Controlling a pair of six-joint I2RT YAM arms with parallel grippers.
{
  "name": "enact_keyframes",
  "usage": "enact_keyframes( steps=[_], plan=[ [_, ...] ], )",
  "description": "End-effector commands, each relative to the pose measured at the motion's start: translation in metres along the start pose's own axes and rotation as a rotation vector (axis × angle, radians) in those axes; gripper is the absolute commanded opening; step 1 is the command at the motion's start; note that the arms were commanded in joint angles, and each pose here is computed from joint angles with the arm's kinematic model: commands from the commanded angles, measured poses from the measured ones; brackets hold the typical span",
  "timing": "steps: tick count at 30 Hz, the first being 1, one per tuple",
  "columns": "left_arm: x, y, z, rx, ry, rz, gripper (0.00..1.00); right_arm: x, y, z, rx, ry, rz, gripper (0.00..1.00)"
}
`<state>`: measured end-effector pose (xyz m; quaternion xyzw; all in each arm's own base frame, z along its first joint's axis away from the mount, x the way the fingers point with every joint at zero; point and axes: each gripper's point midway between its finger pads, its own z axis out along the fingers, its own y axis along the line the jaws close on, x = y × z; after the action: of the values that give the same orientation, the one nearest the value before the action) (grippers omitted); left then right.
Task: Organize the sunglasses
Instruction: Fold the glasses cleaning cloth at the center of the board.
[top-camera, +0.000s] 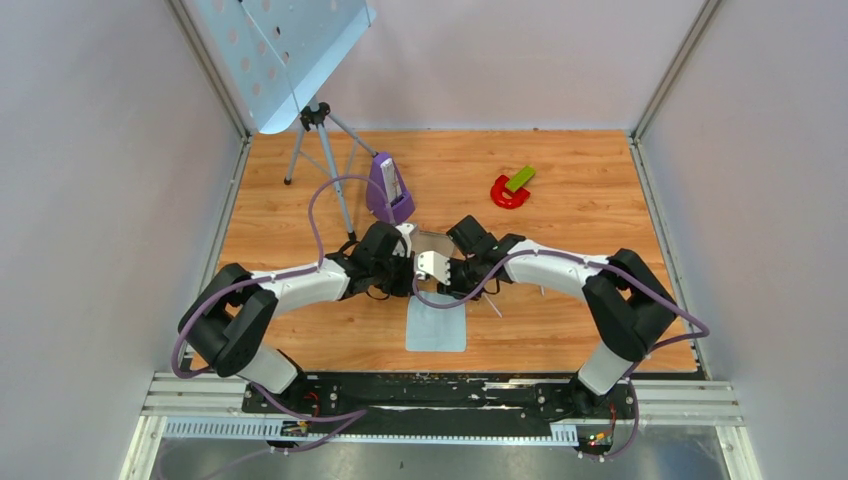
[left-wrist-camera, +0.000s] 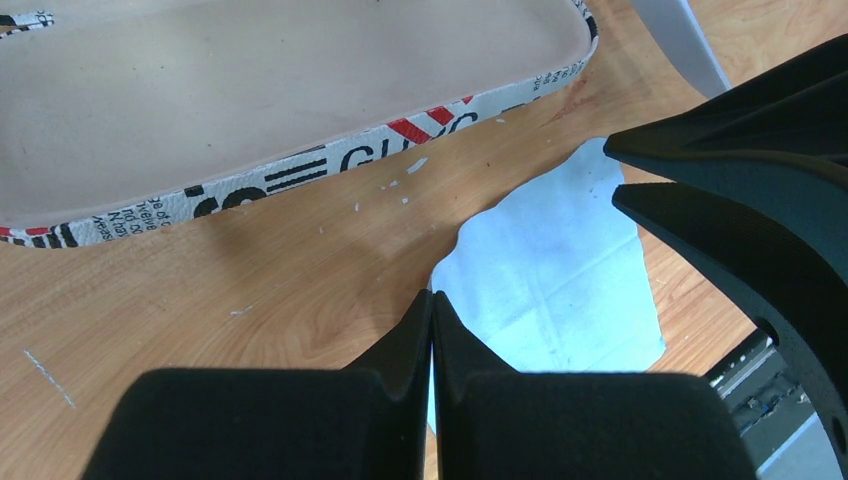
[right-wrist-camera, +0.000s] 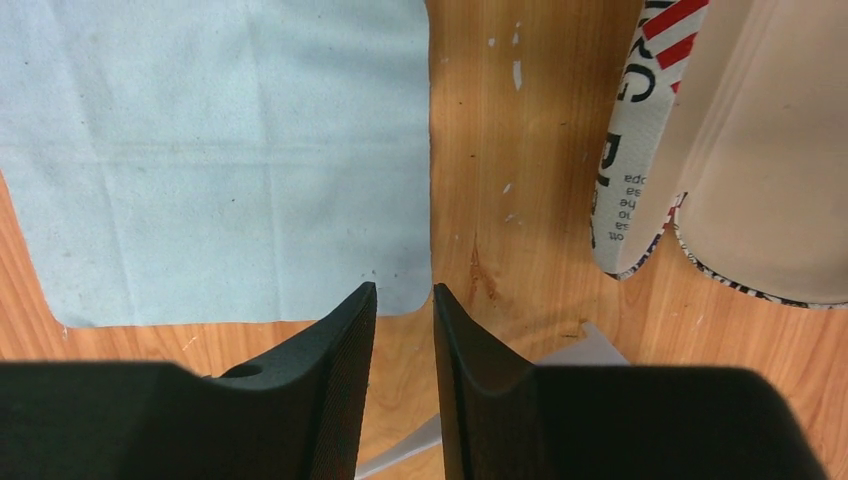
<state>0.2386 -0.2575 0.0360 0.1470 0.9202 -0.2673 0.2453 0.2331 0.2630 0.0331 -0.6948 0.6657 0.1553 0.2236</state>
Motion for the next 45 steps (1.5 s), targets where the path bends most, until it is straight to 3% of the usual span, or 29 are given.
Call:
enact_keyframes(
  steps=[1, 9, 18, 27, 36, 40, 43, 45],
  plan=[
    [0.003, 0.007, 0.003, -0.022, 0.012, -0.008, 0.00, 0.001, 0.007, 0.006, -0.049, 0.022, -0.005, 0.31],
    [0.003, 0.008, 0.001, -0.031, 0.010, -0.004, 0.00, 0.017, 0.004, 0.017, -0.046, 0.090, -0.005, 0.29],
    [0.002, 0.007, 0.001, -0.023, 0.013, -0.002, 0.00, 0.024, 0.014, 0.016, -0.090, 0.116, -0.003, 0.00],
    [-0.008, -0.003, -0.007, 0.011, -0.028, 0.017, 0.00, 0.005, -0.005, -0.005, 0.024, 0.078, 0.052, 0.00],
    [-0.004, -0.003, -0.005, 0.017, -0.016, -0.010, 0.00, -0.002, 0.004, -0.012, 0.004, 0.054, 0.155, 0.00],
    [-0.002, -0.004, -0.003, 0.021, -0.008, -0.042, 0.00, -0.001, 0.013, -0.010, 0.004, 0.042, 0.286, 0.25],
    [-0.001, -0.006, -0.001, 0.029, -0.005, -0.063, 0.00, 0.000, 0.017, -0.011, 0.016, 0.020, 0.359, 0.34],
    [0.000, -0.006, 0.000, 0.031, 0.000, -0.073, 0.00, 0.001, 0.015, -0.012, 0.026, 0.017, 0.415, 0.35]
  ],
)
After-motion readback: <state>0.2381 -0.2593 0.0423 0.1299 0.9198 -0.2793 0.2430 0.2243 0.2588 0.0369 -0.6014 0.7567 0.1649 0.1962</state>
